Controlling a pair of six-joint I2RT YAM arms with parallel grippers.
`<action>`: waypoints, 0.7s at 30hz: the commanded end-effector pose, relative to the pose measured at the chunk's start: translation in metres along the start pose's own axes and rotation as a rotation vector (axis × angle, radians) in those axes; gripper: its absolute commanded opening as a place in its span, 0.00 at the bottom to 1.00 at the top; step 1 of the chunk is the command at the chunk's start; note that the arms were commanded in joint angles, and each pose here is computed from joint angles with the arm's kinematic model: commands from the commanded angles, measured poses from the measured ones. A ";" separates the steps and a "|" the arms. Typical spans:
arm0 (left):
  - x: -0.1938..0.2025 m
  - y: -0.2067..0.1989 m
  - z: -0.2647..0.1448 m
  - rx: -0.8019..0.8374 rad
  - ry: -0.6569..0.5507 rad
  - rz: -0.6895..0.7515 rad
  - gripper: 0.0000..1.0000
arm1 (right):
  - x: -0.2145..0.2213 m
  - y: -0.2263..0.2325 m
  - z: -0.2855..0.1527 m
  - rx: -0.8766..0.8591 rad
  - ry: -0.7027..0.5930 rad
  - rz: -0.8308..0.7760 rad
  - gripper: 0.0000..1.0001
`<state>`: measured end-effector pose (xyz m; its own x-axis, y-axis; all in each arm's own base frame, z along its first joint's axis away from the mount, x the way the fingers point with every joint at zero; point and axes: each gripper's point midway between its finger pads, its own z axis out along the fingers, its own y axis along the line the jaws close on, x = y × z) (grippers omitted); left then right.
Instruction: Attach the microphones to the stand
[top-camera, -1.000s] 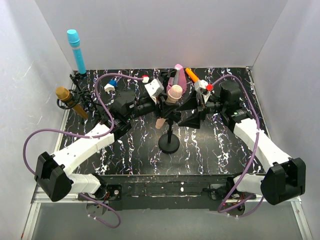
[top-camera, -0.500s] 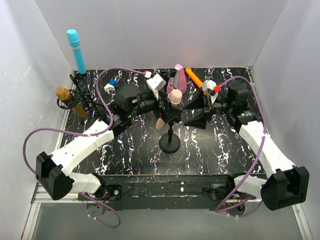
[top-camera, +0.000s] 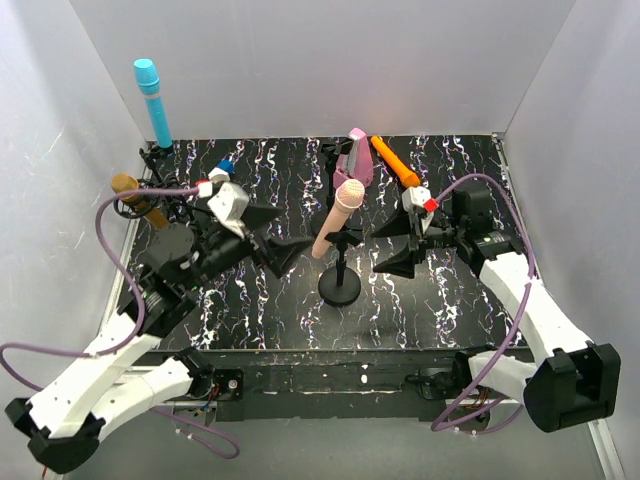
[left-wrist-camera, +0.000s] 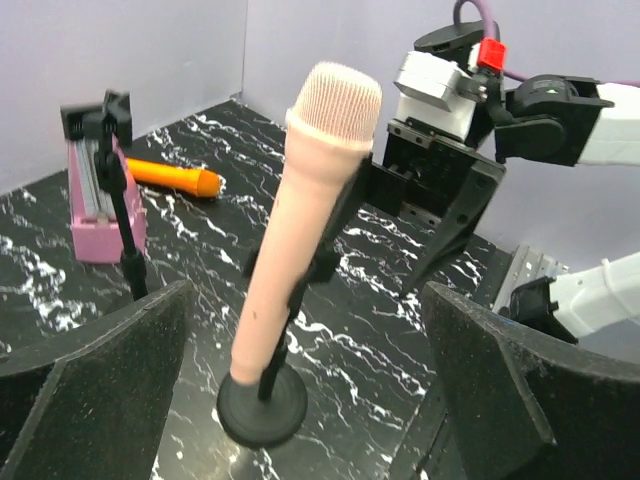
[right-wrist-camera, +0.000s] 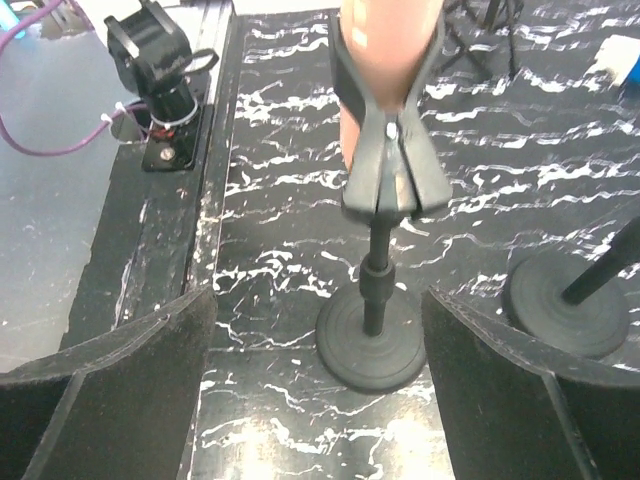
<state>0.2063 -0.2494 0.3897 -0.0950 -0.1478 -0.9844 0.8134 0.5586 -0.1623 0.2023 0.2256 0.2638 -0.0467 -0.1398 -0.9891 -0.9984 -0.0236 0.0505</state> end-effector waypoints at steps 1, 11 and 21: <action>0.058 0.011 -0.025 -0.083 0.104 -0.123 0.95 | 0.016 -0.014 0.008 0.022 -0.017 0.020 0.88; 0.074 0.011 -0.035 -0.062 0.099 -0.061 0.91 | 0.007 -0.026 0.022 -0.003 -0.011 0.033 0.88; 0.061 0.029 0.018 -0.098 0.184 0.013 0.18 | 0.000 -0.023 0.026 -0.023 -0.013 0.020 0.88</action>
<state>0.2257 -0.2538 0.3207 -0.2355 -0.0308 -0.9714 0.7511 0.6285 -0.2020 0.2220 0.2472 0.2385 -0.1378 -0.1547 -0.9783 -0.9897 -0.0177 0.1422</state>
